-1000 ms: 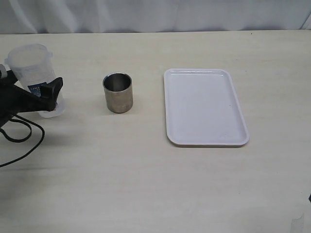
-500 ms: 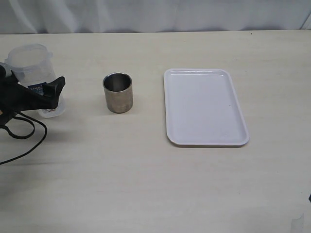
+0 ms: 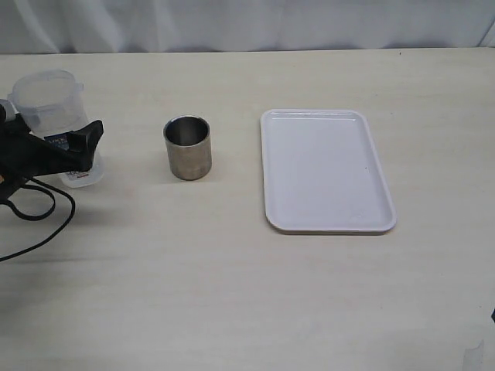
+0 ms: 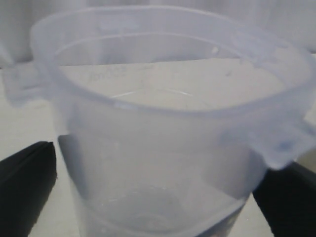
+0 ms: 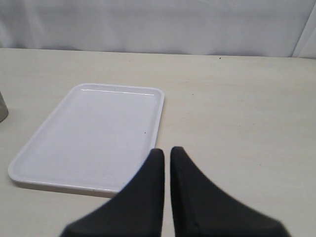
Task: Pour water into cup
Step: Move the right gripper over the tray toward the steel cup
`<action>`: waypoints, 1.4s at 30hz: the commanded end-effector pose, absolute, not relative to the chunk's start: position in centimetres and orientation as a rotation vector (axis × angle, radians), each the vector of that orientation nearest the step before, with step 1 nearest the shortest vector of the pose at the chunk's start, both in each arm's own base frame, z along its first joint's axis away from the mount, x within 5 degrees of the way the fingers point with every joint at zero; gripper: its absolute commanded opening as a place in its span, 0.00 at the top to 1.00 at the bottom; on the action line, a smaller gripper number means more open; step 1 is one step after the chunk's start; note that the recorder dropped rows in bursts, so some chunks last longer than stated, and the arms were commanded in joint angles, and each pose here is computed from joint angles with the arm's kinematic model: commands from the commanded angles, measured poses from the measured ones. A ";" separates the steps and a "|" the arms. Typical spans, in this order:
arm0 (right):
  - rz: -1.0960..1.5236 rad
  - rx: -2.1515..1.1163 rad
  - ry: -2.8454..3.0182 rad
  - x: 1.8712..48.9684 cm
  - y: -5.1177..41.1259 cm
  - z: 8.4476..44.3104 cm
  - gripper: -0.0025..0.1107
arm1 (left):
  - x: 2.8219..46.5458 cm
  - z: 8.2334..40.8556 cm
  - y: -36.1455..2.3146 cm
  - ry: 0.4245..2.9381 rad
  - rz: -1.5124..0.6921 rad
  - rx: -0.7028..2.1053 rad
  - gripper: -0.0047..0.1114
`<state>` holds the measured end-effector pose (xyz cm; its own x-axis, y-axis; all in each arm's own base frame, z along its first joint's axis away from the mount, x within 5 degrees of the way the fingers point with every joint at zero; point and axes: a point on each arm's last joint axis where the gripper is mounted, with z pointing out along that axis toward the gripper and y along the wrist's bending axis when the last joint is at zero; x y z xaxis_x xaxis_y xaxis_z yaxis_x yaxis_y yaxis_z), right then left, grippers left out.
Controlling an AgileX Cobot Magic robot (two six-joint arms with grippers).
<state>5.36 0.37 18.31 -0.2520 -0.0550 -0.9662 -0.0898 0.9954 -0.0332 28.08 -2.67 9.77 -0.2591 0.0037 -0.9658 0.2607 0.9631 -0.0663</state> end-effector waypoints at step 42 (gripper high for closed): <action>0.300 -0.014 0.968 3.9 1.0 25.7 0.94 | 28.2 9.8 -2.7 1.810 -0.253 0.188 0.84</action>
<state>4.01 0.89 25.73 0.5265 0.2372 -0.8164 -0.2441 0.9620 0.1221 28.08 -2.67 9.77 -0.2591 0.0037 -0.9658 0.2607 0.9631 -0.0663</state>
